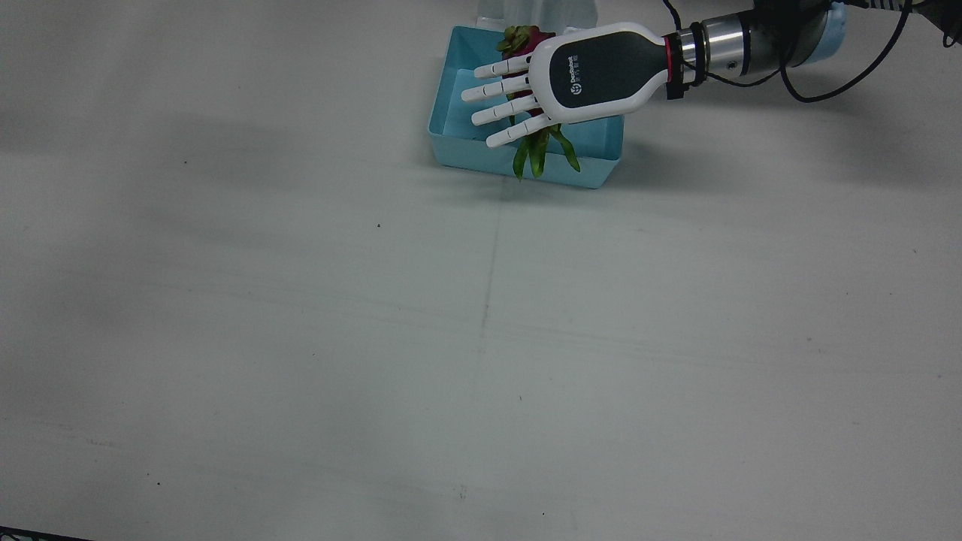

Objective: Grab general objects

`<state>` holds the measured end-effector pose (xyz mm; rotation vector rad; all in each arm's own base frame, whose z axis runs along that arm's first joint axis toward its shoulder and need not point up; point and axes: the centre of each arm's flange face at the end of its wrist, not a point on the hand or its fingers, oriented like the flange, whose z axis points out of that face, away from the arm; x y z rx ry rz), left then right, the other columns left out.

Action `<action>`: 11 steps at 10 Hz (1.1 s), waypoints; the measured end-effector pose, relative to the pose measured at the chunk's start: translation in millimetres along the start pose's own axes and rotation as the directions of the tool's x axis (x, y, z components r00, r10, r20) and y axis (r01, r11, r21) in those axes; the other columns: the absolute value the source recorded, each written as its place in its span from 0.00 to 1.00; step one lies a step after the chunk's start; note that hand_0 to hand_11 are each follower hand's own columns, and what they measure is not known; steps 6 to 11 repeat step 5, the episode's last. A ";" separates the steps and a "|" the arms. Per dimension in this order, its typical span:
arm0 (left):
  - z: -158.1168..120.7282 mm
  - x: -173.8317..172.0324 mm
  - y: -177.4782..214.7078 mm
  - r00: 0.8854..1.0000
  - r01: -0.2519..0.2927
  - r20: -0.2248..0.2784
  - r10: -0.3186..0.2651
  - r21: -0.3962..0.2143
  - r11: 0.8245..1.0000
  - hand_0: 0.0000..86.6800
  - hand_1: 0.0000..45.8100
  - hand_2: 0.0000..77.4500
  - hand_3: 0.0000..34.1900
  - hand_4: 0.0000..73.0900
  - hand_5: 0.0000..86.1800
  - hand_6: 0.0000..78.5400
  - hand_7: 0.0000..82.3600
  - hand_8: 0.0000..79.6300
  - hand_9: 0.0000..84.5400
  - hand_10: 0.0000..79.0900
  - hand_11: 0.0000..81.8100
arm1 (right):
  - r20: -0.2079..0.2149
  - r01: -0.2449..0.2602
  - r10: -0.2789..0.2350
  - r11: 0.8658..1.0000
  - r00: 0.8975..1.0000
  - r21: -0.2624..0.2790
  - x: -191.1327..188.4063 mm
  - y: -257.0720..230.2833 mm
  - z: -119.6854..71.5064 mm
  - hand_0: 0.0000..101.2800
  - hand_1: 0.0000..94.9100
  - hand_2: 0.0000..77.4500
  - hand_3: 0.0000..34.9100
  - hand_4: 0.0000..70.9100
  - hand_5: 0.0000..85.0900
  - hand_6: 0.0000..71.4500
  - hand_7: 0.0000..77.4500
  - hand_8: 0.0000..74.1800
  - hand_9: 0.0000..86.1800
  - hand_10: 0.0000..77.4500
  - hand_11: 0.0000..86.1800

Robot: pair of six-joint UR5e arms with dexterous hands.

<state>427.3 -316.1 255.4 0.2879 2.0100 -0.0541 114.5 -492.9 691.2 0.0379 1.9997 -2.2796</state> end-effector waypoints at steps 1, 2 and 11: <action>-2.1 -1.1 0.3 1.000 0.000 0.000 0.000 0.000 1.000 0.57 0.00 0.47 0.37 0.16 0.03 0.01 0.04 0.01 0.01 0.01 0.01 | 0.000 0.000 0.000 1.000 1.000 0.000 0.0 0.0 0.0 0.00 0.06 0.02 0.00 0.00 0.01 0.00 0.00 0.00 0.01 0.00 0.01; -3.8 -0.7 0.1 1.000 0.000 -0.001 0.000 0.001 1.000 0.55 0.01 0.15 0.59 0.00 0.03 0.01 0.03 0.01 0.02 0.01 0.01 | 0.000 0.000 0.000 1.000 1.000 0.000 0.1 0.0 0.0 0.00 0.06 0.02 0.00 0.00 0.01 0.00 0.00 0.00 0.01 0.00 0.01; -12.4 4.9 -18.1 0.999 0.032 0.010 -0.032 0.043 0.999 0.55 0.01 0.02 0.77 0.00 0.03 0.01 0.03 0.01 0.02 0.01 0.01 | 0.000 0.000 0.000 1.000 1.000 0.001 0.1 -0.3 0.0 0.00 0.06 0.02 0.00 0.00 0.01 0.00 0.00 0.00 0.01 0.00 0.01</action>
